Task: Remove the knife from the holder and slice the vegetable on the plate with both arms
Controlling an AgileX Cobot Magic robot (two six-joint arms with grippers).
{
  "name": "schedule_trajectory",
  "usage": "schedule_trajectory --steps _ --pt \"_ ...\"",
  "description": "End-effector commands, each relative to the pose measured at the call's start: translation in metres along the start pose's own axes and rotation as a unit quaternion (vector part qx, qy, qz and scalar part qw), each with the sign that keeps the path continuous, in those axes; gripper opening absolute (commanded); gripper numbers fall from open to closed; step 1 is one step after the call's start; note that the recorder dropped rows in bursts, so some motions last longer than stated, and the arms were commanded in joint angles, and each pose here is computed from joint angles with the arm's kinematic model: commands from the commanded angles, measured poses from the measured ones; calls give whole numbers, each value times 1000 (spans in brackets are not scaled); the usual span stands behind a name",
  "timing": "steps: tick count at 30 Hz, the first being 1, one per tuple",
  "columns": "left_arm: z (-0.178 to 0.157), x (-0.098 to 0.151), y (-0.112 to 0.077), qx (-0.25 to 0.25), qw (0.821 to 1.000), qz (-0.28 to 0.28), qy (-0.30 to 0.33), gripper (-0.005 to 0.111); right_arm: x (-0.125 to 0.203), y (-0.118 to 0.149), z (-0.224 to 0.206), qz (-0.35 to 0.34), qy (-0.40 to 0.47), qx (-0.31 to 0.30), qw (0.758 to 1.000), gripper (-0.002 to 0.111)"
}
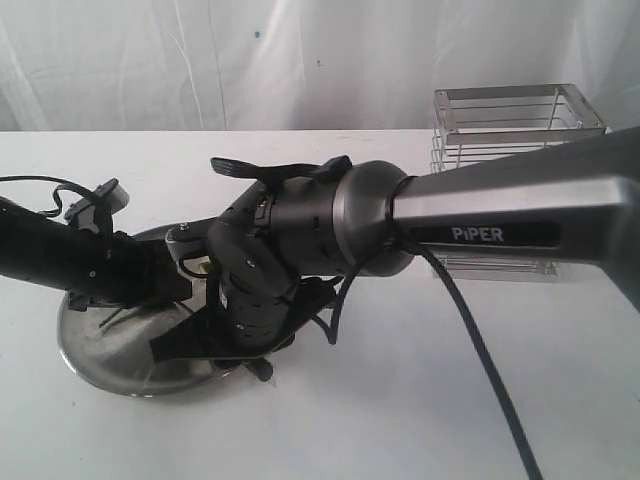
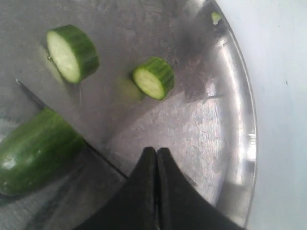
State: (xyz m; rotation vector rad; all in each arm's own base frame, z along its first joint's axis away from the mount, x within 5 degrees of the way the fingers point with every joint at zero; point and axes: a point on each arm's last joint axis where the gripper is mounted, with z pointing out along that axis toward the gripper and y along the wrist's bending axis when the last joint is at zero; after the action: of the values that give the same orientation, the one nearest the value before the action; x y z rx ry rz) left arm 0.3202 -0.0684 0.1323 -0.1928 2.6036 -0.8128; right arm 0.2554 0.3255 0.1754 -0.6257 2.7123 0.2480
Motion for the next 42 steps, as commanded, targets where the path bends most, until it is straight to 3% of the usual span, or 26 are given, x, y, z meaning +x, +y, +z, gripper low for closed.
schedule_trajectory --steps 1,6,14,22,27,42 --pt "1 9 2 -12 996 76 47 0 -25 -13 -20 19 -83 -9 996 0" --pt "-31 -15 -28 13 993 115 -19 0 -29 -10 -21 19 -104 -25 994 0" --pt "-75 -26 -53 10 982 157 -103 0 -29 -10 -21 18 -102 -22 994 0" --pt "-79 -22 -50 -2 983 144 -115 0 -29 -11 -21 6 -105 -20 994 0" --pt "-79 -22 -50 -2 983 144 -116 0 -30 -10 -21 -2 -109 -22 994 15" --pt "-79 -19 -51 4 983 156 -102 0 -25 -9 6 2 -88 -21 996 38"
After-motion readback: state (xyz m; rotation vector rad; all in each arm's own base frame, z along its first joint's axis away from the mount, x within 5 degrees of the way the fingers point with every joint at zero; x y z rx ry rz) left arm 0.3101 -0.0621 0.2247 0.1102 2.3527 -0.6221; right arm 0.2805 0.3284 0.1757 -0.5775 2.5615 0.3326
